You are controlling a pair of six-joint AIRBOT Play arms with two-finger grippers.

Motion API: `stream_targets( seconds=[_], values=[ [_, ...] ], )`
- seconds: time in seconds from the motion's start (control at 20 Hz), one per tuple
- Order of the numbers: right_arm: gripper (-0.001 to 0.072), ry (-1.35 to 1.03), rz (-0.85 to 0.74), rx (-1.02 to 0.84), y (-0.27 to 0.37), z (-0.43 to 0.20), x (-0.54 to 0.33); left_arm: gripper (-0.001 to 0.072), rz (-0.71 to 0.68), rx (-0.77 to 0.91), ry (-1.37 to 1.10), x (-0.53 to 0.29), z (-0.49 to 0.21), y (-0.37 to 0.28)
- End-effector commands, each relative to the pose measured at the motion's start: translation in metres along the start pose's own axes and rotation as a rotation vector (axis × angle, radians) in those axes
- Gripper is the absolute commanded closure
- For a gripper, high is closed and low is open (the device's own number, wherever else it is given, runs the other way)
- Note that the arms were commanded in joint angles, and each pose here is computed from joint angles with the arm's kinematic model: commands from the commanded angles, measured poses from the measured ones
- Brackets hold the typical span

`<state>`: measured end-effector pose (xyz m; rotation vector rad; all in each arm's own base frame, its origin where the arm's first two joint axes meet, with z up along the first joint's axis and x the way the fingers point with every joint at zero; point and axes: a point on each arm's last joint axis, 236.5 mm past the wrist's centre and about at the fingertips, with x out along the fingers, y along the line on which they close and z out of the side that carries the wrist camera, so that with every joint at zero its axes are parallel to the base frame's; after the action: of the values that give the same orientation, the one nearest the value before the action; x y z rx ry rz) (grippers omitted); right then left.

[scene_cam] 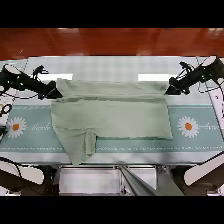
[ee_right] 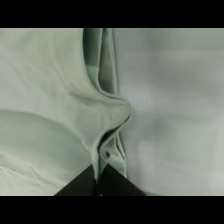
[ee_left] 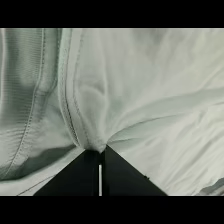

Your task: Fold the shirts.

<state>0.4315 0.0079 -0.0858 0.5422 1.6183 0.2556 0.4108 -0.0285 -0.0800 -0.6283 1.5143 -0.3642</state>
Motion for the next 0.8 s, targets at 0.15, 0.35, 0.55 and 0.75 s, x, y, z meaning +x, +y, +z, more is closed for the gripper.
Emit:
stream_targets(
  seconds=[0.15, 0.35, 0.55, 0.75],
  values=[
    [0.0305, 0.032, 0.002, 0.043, 0.015, -0.013, -0.010, 0.0201, -0.026, -0.095, 0.080, -0.015, -0.021, -0.006],
    [0.0306, -0.118, -0.146, 0.068, -0.008, -0.030, -0.090, 0.0201, -0.021, -0.085, -0.114, -0.087, -0.010, -0.023],
    [0.0306, -0.254, -0.167, 0.159, -0.037, -0.083, -0.095, 0.0201, 0.036, -0.091, -0.211, -0.117, -0.058, -0.011],
    [0.0306, -0.345, -0.008, 0.260, -0.039, -0.153, -0.036, 0.0201, -0.080, -0.241, -0.274, -0.078, -0.126, 0.009]
  ],
)
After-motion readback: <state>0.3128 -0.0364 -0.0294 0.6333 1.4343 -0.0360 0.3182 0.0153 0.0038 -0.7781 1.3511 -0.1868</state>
